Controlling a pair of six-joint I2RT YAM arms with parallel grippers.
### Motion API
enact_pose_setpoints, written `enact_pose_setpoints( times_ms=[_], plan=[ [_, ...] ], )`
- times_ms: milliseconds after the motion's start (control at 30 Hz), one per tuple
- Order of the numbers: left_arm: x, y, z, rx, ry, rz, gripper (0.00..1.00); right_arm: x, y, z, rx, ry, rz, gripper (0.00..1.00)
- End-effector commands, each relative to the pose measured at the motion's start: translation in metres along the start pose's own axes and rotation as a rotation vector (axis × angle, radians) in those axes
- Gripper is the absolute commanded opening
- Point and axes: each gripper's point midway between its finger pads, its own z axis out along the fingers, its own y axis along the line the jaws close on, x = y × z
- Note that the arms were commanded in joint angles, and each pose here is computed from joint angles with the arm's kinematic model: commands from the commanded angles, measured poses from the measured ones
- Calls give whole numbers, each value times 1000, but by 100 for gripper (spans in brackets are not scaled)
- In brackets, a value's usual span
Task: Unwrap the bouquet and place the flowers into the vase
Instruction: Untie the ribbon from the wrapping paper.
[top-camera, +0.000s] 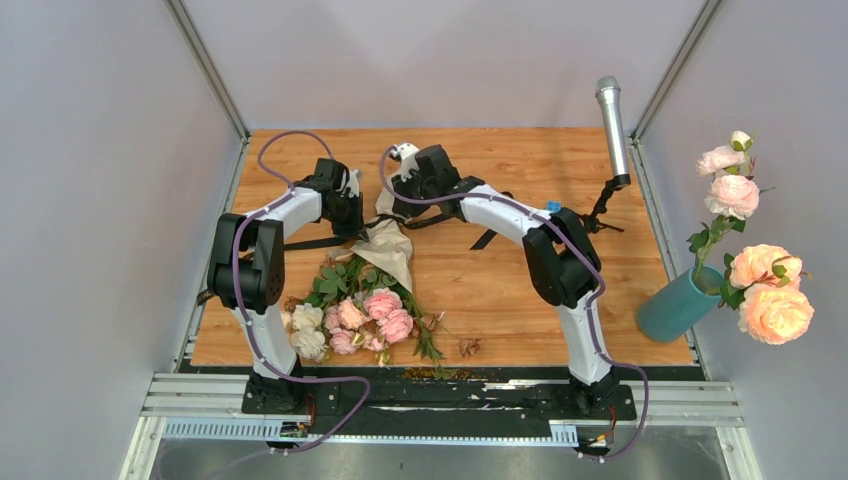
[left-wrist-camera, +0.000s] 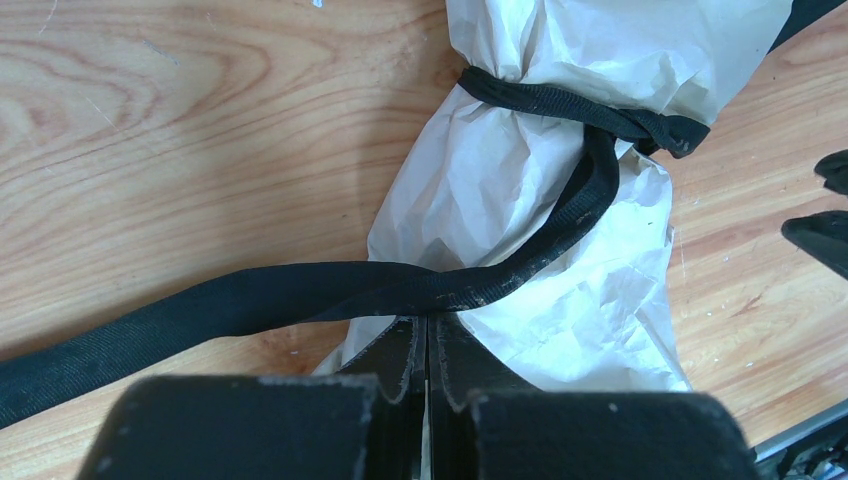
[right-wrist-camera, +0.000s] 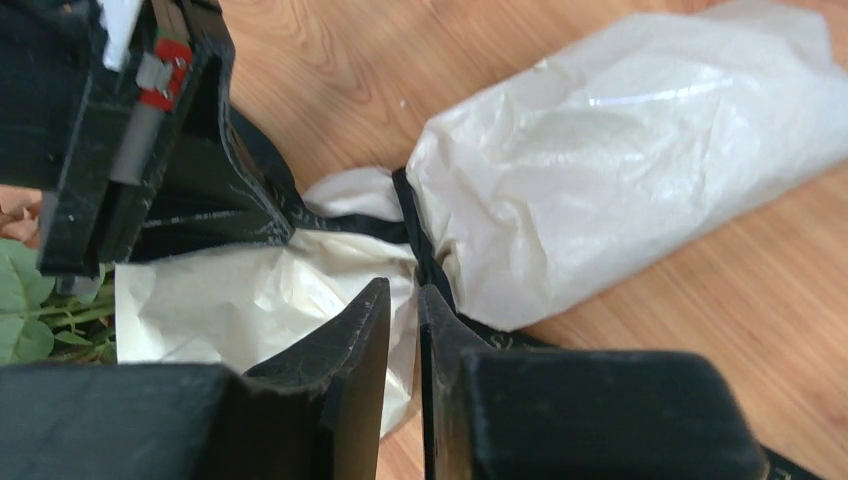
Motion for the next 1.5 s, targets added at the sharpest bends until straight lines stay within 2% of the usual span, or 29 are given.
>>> enact_pose_setpoints(
  times_ms=[0, 233, 667, 1467],
  plan=[
    [12, 12, 4, -40, 50, -5, 0, -11, -3, 12, -34, -18, -23, 17],
    [12, 12, 5, -35, 51, -6, 0, -3, -3, 22, -56, 11, -26, 15],
    [12, 12, 5, -34, 52, -6, 0, 4, -30, 26, 8, 22, -17, 16],
    [13, 12, 6, -35, 57, -8, 0, 39, -24, 44, 7, 75, -62, 26]
  ],
)
